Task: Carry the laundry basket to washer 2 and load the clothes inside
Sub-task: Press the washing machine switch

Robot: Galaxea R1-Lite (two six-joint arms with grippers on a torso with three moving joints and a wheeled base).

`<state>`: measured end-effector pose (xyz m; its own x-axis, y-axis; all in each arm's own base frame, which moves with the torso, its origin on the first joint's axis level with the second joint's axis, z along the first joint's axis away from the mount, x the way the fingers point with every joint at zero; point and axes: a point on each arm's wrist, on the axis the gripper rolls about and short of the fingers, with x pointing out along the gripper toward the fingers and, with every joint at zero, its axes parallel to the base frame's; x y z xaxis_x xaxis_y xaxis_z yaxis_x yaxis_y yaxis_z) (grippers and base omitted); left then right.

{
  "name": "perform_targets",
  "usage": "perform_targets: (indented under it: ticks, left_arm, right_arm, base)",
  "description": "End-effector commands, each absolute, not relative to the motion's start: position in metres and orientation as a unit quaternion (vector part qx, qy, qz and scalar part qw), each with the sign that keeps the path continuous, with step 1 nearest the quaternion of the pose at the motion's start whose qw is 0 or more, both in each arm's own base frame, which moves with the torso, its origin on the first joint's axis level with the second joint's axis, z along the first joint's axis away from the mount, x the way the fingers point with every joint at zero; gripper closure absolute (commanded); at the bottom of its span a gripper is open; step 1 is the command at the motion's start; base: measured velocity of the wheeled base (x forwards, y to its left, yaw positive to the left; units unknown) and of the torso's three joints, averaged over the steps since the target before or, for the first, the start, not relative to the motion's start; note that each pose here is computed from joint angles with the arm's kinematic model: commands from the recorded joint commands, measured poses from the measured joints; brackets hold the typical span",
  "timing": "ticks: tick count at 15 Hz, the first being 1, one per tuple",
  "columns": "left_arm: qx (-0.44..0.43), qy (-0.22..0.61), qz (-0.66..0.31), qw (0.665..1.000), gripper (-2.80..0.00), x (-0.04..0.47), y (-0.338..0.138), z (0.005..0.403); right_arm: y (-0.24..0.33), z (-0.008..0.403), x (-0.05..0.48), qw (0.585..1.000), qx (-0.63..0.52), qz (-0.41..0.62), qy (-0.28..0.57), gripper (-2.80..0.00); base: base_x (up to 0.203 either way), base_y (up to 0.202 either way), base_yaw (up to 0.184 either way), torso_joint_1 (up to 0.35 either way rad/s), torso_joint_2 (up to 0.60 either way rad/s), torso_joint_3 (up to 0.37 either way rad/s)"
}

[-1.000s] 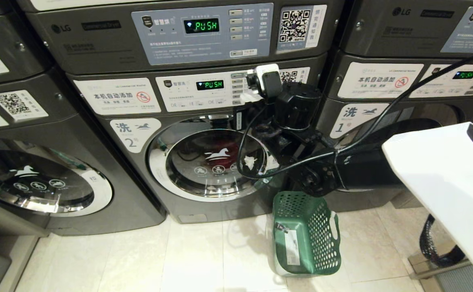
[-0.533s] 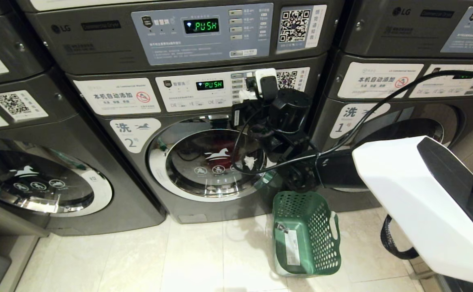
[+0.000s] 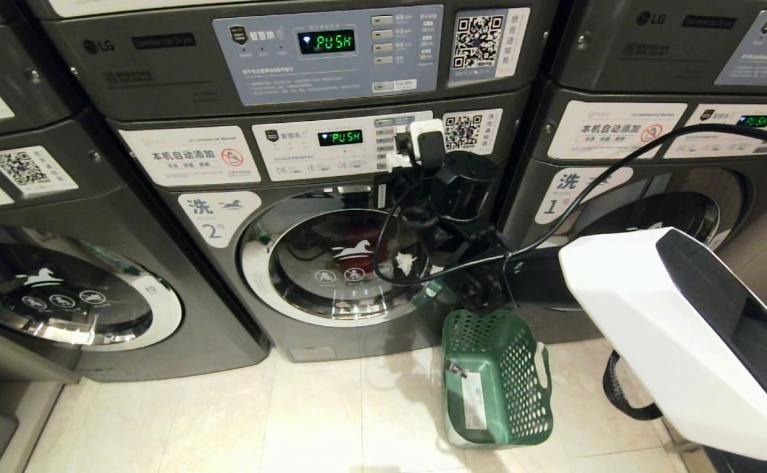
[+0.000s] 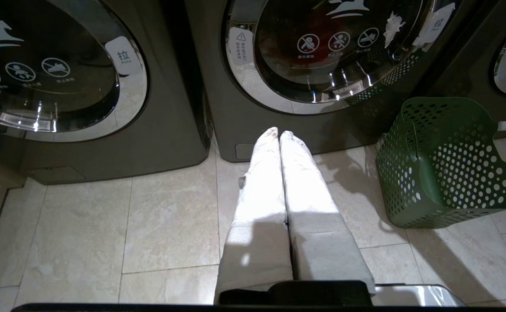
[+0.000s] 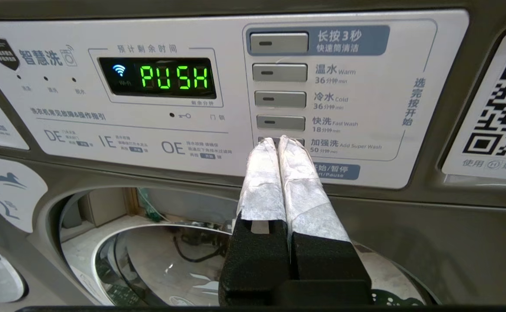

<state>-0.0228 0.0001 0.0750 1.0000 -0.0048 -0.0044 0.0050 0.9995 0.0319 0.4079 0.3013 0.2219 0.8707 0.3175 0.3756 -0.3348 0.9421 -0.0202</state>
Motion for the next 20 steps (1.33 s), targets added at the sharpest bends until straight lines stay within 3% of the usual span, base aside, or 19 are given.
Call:
perform_targets:
  ticks: [1,20]
  left_arm:
    - [0.016,0.004,-0.003,1.0,0.0,-0.023,0.0,0.074]
    - [0.01,0.002,-0.003,1.0,0.0,-0.023,0.0,0.075]
  right_arm:
    - [0.298,0.237,0.402,0.965,0.028,0.166,-0.203,0.0]
    - [0.29,0.253,0.397,0.963,0.033,0.155,-0.216,0.0]
  base:
    - [0.0,0.0,0.0,0.0,0.0,0.0]
    - [0.0,0.004,0.0,0.0,0.0,0.0]
